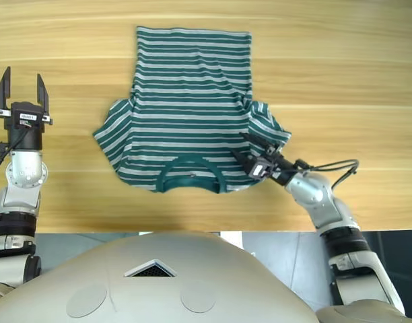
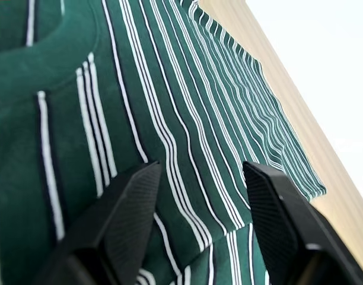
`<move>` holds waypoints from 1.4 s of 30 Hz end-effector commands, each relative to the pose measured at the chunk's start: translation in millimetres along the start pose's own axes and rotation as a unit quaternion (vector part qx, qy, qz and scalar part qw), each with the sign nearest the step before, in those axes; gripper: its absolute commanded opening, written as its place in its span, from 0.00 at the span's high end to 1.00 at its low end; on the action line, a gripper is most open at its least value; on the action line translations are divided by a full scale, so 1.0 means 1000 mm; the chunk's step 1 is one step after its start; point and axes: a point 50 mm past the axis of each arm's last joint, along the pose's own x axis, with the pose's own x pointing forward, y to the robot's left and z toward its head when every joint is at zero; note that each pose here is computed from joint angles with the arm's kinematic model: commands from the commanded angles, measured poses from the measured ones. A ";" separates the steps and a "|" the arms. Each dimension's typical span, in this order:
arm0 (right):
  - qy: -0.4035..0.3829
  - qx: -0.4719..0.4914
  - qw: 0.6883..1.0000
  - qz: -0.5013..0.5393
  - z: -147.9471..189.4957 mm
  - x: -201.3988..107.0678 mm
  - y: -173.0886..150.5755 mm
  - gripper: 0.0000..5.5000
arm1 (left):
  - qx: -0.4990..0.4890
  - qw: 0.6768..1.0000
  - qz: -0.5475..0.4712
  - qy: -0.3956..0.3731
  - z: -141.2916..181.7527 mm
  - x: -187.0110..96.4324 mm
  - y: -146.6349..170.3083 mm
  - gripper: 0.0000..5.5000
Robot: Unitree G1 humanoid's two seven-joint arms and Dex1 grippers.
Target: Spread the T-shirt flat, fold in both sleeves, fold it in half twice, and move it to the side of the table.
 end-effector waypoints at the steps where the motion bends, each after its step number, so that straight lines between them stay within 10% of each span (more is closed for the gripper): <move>1: 0.038 -0.001 0.999 0.015 -0.011 0.001 -0.004 0.53 | 0.003 1.000 -0.008 -0.004 0.001 0.004 -0.002 0.56; 8: -0.122 -0.004 0.976 -0.182 0.034 -0.003 -0.077 0.53 | 0.012 0.999 -0.027 -0.022 0.008 -0.008 0.004 0.56; 19: -0.154 -0.048 0.979 -0.124 0.040 0.081 -0.112 0.53 | 0.088 0.961 -0.262 0.026 0.010 -0.086 -0.007 0.56; 28: -0.162 -0.073 0.963 -0.204 0.047 0.110 -0.143 0.53 | 0.178 0.879 -0.441 0.028 0.007 -0.080 -0.025 0.56; 42: -0.135 -0.074 0.960 -0.233 0.029 0.091 -0.142 0.53 | 0.228 0.855 -0.465 0.029 -0.007 -0.067 -0.039 0.56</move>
